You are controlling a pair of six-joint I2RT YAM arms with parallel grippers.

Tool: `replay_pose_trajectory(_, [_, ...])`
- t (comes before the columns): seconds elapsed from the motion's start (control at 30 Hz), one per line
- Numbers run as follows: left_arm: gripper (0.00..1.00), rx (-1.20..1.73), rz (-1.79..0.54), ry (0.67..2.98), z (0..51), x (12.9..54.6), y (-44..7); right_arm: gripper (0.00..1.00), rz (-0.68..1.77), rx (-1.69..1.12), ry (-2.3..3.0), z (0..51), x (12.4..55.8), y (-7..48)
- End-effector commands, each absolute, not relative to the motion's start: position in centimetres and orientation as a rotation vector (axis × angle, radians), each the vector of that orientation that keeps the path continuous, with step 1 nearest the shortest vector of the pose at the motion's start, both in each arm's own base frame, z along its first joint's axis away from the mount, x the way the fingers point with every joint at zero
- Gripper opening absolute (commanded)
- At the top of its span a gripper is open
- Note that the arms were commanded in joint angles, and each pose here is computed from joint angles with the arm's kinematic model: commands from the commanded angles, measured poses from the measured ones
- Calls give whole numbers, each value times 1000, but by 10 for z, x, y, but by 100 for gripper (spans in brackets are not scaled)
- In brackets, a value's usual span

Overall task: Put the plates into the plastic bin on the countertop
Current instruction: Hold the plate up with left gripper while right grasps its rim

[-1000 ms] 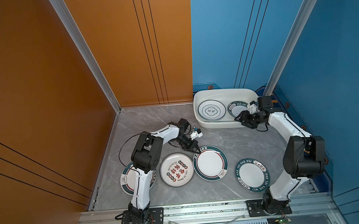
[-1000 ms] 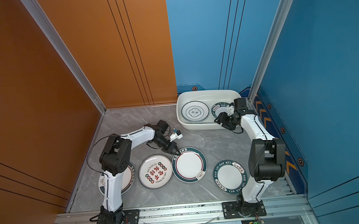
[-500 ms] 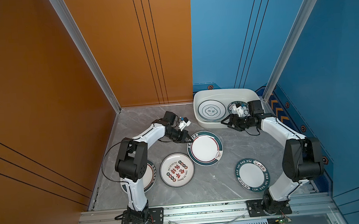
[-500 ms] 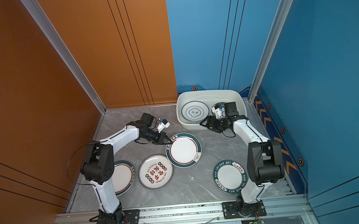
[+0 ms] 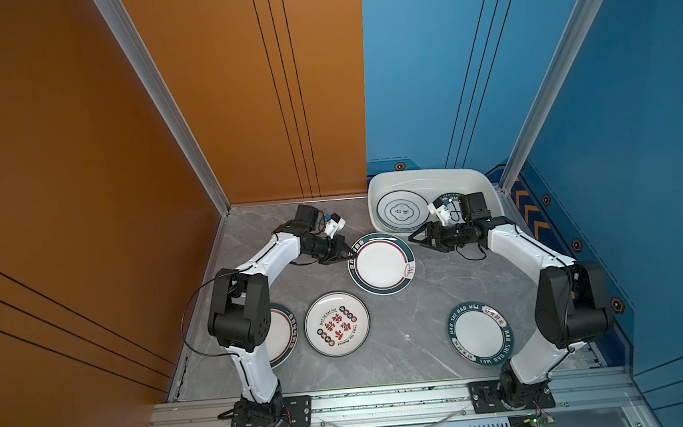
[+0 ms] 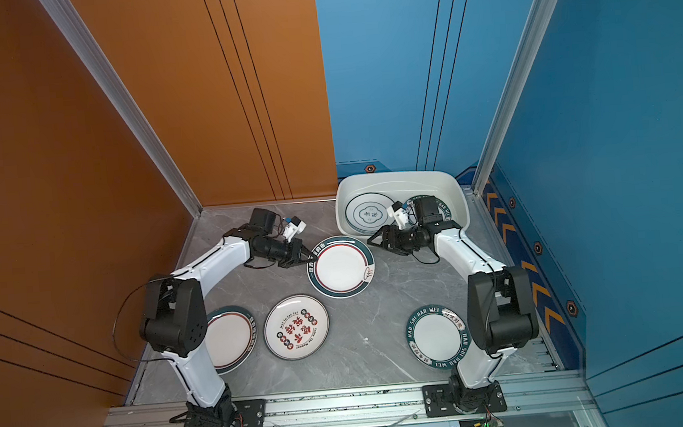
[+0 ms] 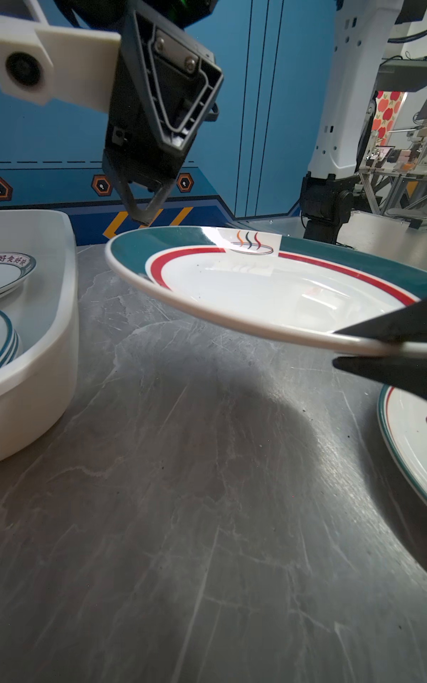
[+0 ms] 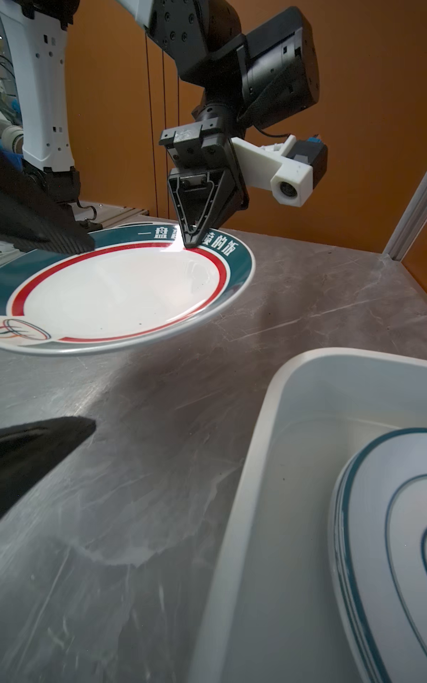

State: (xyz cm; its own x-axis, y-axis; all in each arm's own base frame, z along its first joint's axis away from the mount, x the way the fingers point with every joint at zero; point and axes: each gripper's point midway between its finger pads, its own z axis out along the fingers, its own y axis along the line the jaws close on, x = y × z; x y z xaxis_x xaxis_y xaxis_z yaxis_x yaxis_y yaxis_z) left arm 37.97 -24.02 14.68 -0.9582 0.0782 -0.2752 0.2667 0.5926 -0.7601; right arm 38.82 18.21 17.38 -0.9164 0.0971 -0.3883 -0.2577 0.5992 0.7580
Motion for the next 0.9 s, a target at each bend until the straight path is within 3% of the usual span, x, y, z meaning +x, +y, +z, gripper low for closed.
replay_pose_trajectory(0.0, [0, 283, -1343, 2524, 182, 387, -244, 71, 1308, -190, 2449, 163, 380, 197])
replay_pose_trajectory(0.27, [0, 244, -1332, 2503, 195, 395, -240, 64, 1365, -211, 2473, 151, 371, 219])
replay_pose_trajectory(0.57, [0, 208, -1305, 2507, 193, 402, -235, 30, 1463, -196, 2460, 149, 370, 240])
replay_pose_trajectory(0.87, [0, 175, -1258, 2512, 191, 406, -228, 11, 1530, -180, 2432, 151, 371, 248])
